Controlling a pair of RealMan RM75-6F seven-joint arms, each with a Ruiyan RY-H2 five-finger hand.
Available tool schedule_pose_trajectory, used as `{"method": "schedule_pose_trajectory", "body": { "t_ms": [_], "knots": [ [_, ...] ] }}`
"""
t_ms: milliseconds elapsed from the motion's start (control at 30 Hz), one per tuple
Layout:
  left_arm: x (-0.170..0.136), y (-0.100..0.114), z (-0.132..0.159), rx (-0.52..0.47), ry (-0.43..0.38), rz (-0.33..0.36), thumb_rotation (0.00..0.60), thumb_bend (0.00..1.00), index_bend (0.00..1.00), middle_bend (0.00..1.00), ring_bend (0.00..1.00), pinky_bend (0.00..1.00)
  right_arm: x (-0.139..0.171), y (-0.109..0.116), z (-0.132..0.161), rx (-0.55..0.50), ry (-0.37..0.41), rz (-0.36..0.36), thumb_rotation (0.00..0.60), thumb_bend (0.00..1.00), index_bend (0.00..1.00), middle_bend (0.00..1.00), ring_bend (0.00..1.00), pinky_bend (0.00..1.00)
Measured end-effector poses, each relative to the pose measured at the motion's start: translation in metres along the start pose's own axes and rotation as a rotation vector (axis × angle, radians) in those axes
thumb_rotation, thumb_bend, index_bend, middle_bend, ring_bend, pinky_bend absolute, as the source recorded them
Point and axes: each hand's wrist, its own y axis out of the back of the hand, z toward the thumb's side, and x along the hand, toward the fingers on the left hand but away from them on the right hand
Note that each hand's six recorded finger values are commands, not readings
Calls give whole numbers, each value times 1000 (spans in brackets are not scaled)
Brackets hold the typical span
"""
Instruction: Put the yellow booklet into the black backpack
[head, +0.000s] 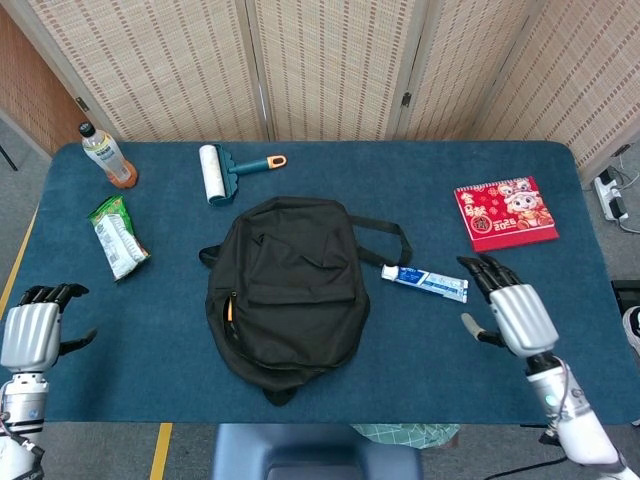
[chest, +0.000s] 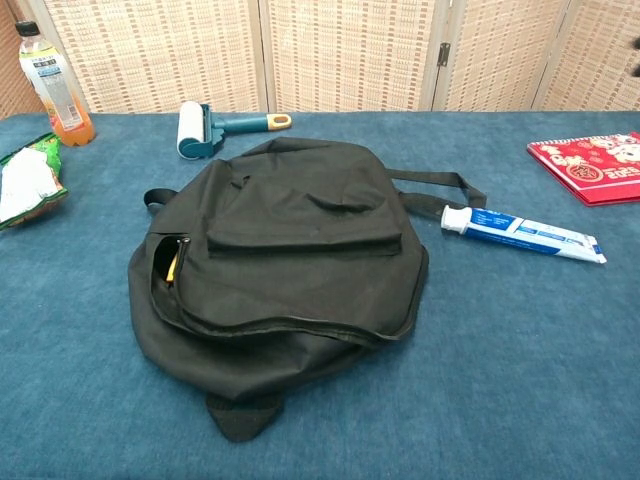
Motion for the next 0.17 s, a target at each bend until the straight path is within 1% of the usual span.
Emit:
{"method": "schedule_pose_trajectory", "body": {
  "t_ms": [167],
  "knots": [
    [-23,8,-5,5,8,23,600,0,386,423,379,262,43,5,-41,-2,-99,-64,598,370,78,160,73,169]
  ]
}}
